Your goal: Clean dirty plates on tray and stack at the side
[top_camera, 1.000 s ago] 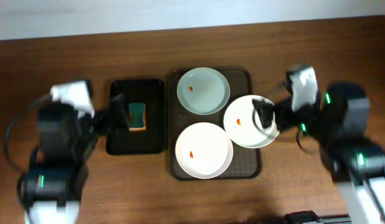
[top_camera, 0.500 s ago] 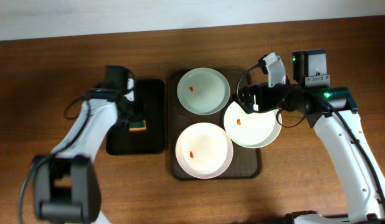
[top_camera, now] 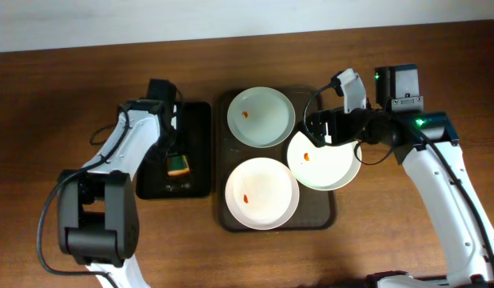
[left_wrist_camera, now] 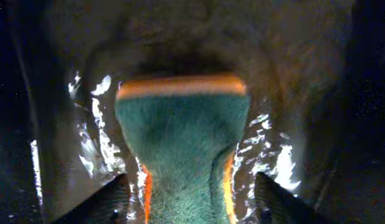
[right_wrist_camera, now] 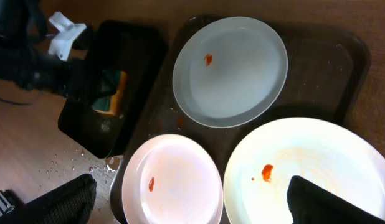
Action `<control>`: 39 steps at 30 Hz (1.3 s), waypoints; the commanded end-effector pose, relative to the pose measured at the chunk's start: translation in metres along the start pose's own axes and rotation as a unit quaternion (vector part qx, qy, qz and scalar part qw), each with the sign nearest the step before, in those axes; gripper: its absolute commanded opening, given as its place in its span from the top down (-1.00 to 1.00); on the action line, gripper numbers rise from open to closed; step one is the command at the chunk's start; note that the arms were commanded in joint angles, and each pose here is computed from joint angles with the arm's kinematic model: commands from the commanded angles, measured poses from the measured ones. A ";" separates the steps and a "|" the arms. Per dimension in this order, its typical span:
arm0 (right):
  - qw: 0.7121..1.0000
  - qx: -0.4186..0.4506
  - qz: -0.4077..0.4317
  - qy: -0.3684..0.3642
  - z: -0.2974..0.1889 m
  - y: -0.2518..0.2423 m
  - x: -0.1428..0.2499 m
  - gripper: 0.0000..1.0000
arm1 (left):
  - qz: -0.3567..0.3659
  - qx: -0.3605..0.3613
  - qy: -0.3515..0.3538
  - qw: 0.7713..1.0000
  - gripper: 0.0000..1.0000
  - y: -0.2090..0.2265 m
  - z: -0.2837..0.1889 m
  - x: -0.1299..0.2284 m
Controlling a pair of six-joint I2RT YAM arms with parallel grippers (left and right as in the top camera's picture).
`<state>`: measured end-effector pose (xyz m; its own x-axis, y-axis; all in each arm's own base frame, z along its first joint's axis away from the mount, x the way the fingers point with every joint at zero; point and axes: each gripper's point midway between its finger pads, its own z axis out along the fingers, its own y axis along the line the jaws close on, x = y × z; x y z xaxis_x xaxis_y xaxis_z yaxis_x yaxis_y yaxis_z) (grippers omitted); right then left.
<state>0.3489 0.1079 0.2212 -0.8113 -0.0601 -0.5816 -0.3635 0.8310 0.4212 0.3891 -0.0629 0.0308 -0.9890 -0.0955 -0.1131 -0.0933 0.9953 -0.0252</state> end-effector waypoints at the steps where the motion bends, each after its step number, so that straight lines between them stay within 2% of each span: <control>1: 1.000 -0.008 0.000 -0.003 -0.002 0.005 -0.005 -0.96 | -0.003 -0.048 -0.040 0.998 -0.27 0.016 -0.004 -0.016; 2: 1.000 -0.008 0.000 -0.003 -0.002 0.005 -0.005 -0.97 | -0.004 -0.046 -0.048 0.998 -0.24 0.015 0.003 -0.019; 4: 1.000 -0.008 0.000 -0.003 -0.002 0.006 -0.004 -0.97 | -0.003 -0.030 -0.041 0.999 0.01 0.010 0.021 -0.014; 6: 1.000 -0.008 0.001 -0.002 -0.002 0.006 -0.004 -0.97 | -0.001 -0.019 -0.029 0.999 0.38 0.006 0.035 -0.009; 7: 1.000 -0.008 0.001 -0.002 -0.002 0.006 -0.004 -0.97 | 0.000 -0.014 -0.023 1.000 0.84 0.004 0.040 -0.007; 8: 1.000 -0.008 0.001 -0.002 -0.002 0.006 -0.004 -0.97 | 0.000 -0.011 -0.019 1.000 1.00 0.003 0.040 -0.005; 10: 1.000 -0.008 0.001 -0.002 -0.002 0.006 -0.004 -0.97 | 0.000 0.001 -0.016 1.000 1.00 -0.002 0.029 -0.006; 12: 1.000 -0.008 0.001 -0.001 -0.002 0.006 -0.004 -0.97 | -0.003 0.004 -0.030 1.000 1.00 -0.002 -0.002 -0.019; 13: 1.000 -0.008 0.002 0.000 -0.002 0.006 -0.003 -0.97 | -0.003 0.007 -0.041 0.999 0.88 -0.004 -0.015 -0.025; 14: 1.000 -0.008 0.003 0.001 -0.002 0.006 -0.002 -0.97 | -0.003 0.009 -0.052 0.999 0.67 -0.005 -0.028 -0.031; 15: 1.000 -0.008 0.003 0.002 -0.002 0.006 -0.002 -0.97 | -0.001 0.010 -0.058 0.998 0.32 -0.006 -0.035 -0.035; 16: 1.000 -0.008 0.005 0.005 -0.002 0.006 0.000 -0.96 | -0.002 0.009 -0.056 0.998 -0.12 -0.005 -0.036 -0.033; 17: 1.000 -0.008 0.007 0.008 -0.002 0.006 0.001 -0.96 | -0.002 0.006 -0.045 0.999 -0.22 -0.004 -0.032 -0.028; 19: 1.000 -0.008 0.010 0.013 -0.002 0.006 0.004 -0.96 | -0.001 0.002 -0.030 1.000 -0.24 -0.002 -0.025 -0.019; 21: 1.000 -0.008 0.009 0.013 -0.002 0.005 0.004 -0.96 | 0.002 0.001 -0.021 1.000 -0.21 -0.002 -0.015 -0.010; 23: 1.000 -0.006 0.009 0.011 -0.002 0.005 0.003 -0.96 | 0.008 0.002 -0.023 1.000 -0.07 -0.005 0.001 -0.003; 24: 1.000 -0.006 0.009 0.011 -0.002 0.005 0.003 -0.97 | 0.012 0.004 -0.029 1.000 0.07 -0.008 0.011 0.000; 28: 1.000 -0.006 0.008 0.010 -0.002 0.005 0.003 -0.97 | 0.017 0.004 -0.024 1.000 0.92 -0.008 0.030 0.014; 29: 1.000 -0.006 0.006 0.007 -0.002 0.005 0.000 -0.96 | 0.017 0.004 -0.026 0.999 1.00 -0.009 0.029 0.013; 34: 1.000 0.021 0.018 0.008 0.006 -0.009 -0.002 -0.98 | 0.035 0.011 -0.053 0.998 1.00 -0.017 -0.022 -0.021; 36: 0.997 0.054 0.048 0.027 0.016 -0.027 -0.001 -0.72 | 0.041 0.016 -0.071 0.997 1.00 -0.024 -0.049 -0.037; 38: 0.996 0.055 0.057 0.049 0.030 -0.034 -0.006 -0.58 | 0.042 0.032 -0.091 0.994 1.00 -0.033 -0.071 -0.051; 39: 0.995 0.058 0.056 0.054 0.038 -0.038 -0.012 -0.37 | 0.044 0.050 -0.097 0.993 1.00 -0.040 -0.078 -0.055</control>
<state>0.3703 0.0970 0.1873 -0.8892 -0.0173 -0.4572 -0.2319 0.8785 0.4178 0.4239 -0.0815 0.0838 -0.9703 -0.0367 -0.2390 -0.0280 0.9988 -0.0395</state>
